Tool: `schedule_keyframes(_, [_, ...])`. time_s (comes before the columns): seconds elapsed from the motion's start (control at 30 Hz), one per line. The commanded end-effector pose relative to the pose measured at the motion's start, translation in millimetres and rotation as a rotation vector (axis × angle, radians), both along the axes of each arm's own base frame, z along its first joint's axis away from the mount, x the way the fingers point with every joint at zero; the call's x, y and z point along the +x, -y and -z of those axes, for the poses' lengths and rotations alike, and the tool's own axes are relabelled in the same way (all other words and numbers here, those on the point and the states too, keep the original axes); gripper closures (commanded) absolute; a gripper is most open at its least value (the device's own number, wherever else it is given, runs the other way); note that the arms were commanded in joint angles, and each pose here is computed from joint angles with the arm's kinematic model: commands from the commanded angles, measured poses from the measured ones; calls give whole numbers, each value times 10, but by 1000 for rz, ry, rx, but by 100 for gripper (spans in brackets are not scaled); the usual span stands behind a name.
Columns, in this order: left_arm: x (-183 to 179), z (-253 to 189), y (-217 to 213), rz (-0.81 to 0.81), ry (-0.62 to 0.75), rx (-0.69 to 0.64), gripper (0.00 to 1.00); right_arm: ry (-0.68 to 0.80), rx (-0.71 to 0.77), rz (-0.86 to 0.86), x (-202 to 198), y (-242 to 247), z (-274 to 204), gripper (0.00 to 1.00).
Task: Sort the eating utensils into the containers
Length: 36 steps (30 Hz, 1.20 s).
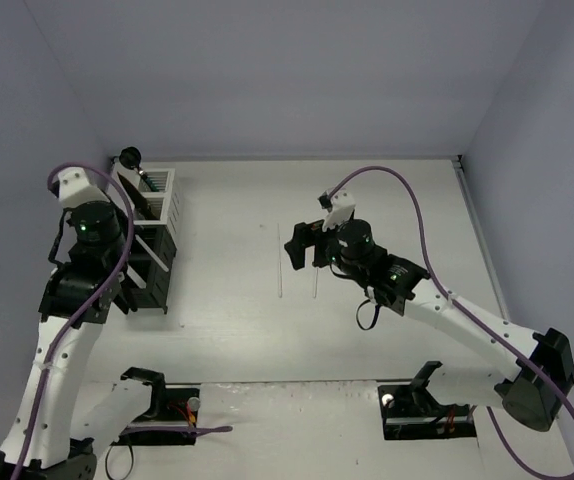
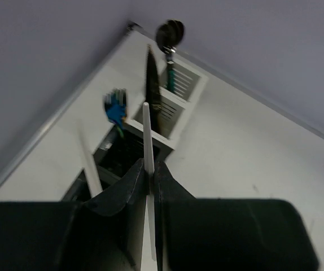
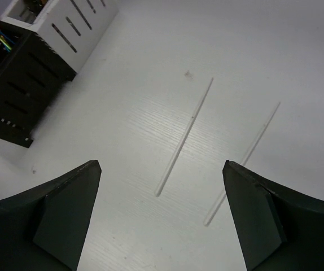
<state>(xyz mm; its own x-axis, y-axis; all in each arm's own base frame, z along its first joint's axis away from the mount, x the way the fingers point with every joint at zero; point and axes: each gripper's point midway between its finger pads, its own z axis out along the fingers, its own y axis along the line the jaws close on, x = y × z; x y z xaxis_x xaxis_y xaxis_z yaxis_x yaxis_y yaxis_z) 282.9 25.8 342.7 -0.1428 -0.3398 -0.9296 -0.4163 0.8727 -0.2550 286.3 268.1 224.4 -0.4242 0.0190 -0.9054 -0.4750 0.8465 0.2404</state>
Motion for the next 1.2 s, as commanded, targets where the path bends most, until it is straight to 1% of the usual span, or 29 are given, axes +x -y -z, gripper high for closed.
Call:
schedule_keyframes(0.0, [24, 9, -432, -117, -10, 102, 100, -24, -5, 61, 117, 60, 149, 13])
schedule_keyframes(0.1, [37, 95, -640, -176, -8, 110, 100, -49, -23, 67, 135, 92, 272, 13])
schedule_keyframes(0.17, [76, 91, -701, -193, 7, 126, 100, -65, -35, 71, 147, 117, 353, 13])
schedule_keyframes(0.23, [106, 190, -750, -209, -14, 151, 100, -81, -45, 83, 164, 161, 433, 13])
schedule_keyframes(0.33, [132, 311, -759, -211, -30, 152, 100, -103, -47, 104, 192, 219, 515, 13])
schedule_keyframes(0.43, [152, 487, -715, -195, -44, 121, 98, -134, -48, 167, 279, 344, 628, 13])
schedule_keyframes(0.53, [125, 679, -691, -196, -75, 91, 89, -164, -43, 234, 357, 432, 723, 15])
schedule_keyframes(0.6, [115, 749, -656, -191, -90, 59, 83, -196, -71, 272, 410, 461, 870, 16])
schedule_keyframes(0.63, [108, 765, -645, -189, -95, 51, 82, -202, -68, 277, 417, 455, 867, 17])
schedule_keyframes(0.67, [104, 789, -628, -182, -103, 43, 78, -232, -91, 294, 443, 454, 993, 18])
schedule_keyframes(0.87, [14, 636, -543, -140, -106, 22, 61, -324, -142, 345, 513, 427, 1340, 24])
schedule_keyframes(0.9, [-1, 578, -508, -121, -99, 14, 58, -339, -152, 352, 515, 428, 1407, 25])
schedule_keyframes(1.0, [-63, 360, -338, -35, -79, -23, 40, -377, -174, 368, 553, 397, 1569, 28])
schedule_keyframes(1.1, [-89, 290, -55, 110, -89, -87, 32, -415, -210, 382, 564, 395, 1748, 32])
schedule_keyframes(1.17, [-102, 236, 80, 173, -91, -127, 29, -432, -227, 405, 574, 417, 1834, 37])
